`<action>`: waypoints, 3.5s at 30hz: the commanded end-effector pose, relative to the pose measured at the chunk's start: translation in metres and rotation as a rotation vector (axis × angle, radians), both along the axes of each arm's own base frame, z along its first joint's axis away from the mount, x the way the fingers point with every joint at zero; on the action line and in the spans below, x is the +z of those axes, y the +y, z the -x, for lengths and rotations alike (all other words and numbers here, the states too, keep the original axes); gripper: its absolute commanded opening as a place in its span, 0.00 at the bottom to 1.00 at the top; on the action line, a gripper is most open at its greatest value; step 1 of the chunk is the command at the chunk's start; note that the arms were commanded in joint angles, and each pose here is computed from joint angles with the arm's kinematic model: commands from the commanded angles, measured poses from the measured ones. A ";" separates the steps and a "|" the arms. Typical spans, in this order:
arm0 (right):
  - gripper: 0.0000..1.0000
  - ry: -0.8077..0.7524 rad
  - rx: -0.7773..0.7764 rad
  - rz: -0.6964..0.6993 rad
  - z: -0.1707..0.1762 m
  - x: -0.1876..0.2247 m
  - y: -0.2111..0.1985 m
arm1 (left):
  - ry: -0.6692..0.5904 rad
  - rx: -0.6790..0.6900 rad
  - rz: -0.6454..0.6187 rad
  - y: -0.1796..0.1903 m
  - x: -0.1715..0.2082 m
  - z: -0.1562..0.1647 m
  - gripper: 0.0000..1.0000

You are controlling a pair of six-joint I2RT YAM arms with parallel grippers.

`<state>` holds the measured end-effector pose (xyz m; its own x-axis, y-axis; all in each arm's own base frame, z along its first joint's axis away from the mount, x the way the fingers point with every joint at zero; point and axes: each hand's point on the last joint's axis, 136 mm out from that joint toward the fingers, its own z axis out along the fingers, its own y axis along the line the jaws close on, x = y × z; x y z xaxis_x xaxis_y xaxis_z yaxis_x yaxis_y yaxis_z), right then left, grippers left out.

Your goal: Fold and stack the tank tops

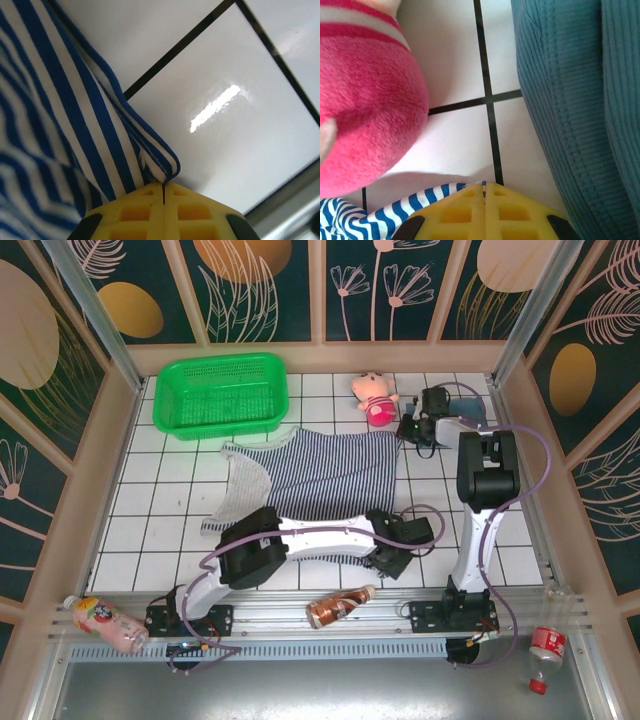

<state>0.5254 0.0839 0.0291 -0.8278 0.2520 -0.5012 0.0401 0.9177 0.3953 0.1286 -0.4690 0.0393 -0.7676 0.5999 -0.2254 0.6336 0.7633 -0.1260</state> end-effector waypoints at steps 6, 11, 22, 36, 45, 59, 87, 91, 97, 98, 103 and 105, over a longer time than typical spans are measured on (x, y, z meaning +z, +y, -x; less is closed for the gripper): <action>0.00 -0.129 0.004 -0.026 -0.022 0.038 -0.005 | -0.003 0.085 0.263 0.024 0.097 -0.018 0.00; 0.00 -0.159 0.000 -0.045 -0.029 0.048 -0.008 | 0.020 0.069 0.353 0.036 0.117 -0.008 0.00; 0.00 -0.215 0.021 -0.050 -0.031 0.076 -0.009 | 0.084 0.000 0.490 -0.009 0.095 -0.003 0.00; 0.15 -0.224 0.022 0.009 -0.037 0.082 -0.017 | 0.178 -0.151 0.588 -0.066 0.071 0.014 0.44; 0.34 -0.274 0.011 0.034 -0.031 0.123 -0.027 | 0.121 -0.112 0.566 -0.015 0.099 -0.002 0.60; 0.38 -0.004 0.083 -0.298 0.163 0.098 0.077 | 0.045 0.535 0.162 0.241 0.010 -0.114 0.62; 0.40 0.153 0.099 0.060 0.209 0.005 0.029 | 0.083 0.826 0.047 0.356 0.014 -0.121 0.64; 0.44 0.086 0.151 0.041 0.208 0.039 0.039 | 0.076 0.925 -0.013 0.388 0.008 -0.109 0.64; 0.47 0.168 0.167 0.021 0.264 0.054 0.055 | 0.056 1.048 -0.082 0.421 0.002 -0.094 0.63; 0.47 0.194 0.147 0.012 0.274 0.053 0.055 | 0.052 1.070 -0.087 0.426 0.001 -0.093 0.63; 0.49 0.294 -0.020 -0.007 0.320 0.053 0.039 | -0.008 1.180 -0.044 0.439 0.012 -0.105 0.63; 0.50 0.330 -0.096 -0.018 0.335 0.053 0.033 | 0.026 1.200 0.051 0.425 0.013 -0.107 0.62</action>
<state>0.2235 0.1394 0.0983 -0.9211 0.2069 -0.3298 0.0490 0.9020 0.4290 0.2345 -0.0380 0.0492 -0.8711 -0.4452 -0.2073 -0.4317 0.8954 -0.1088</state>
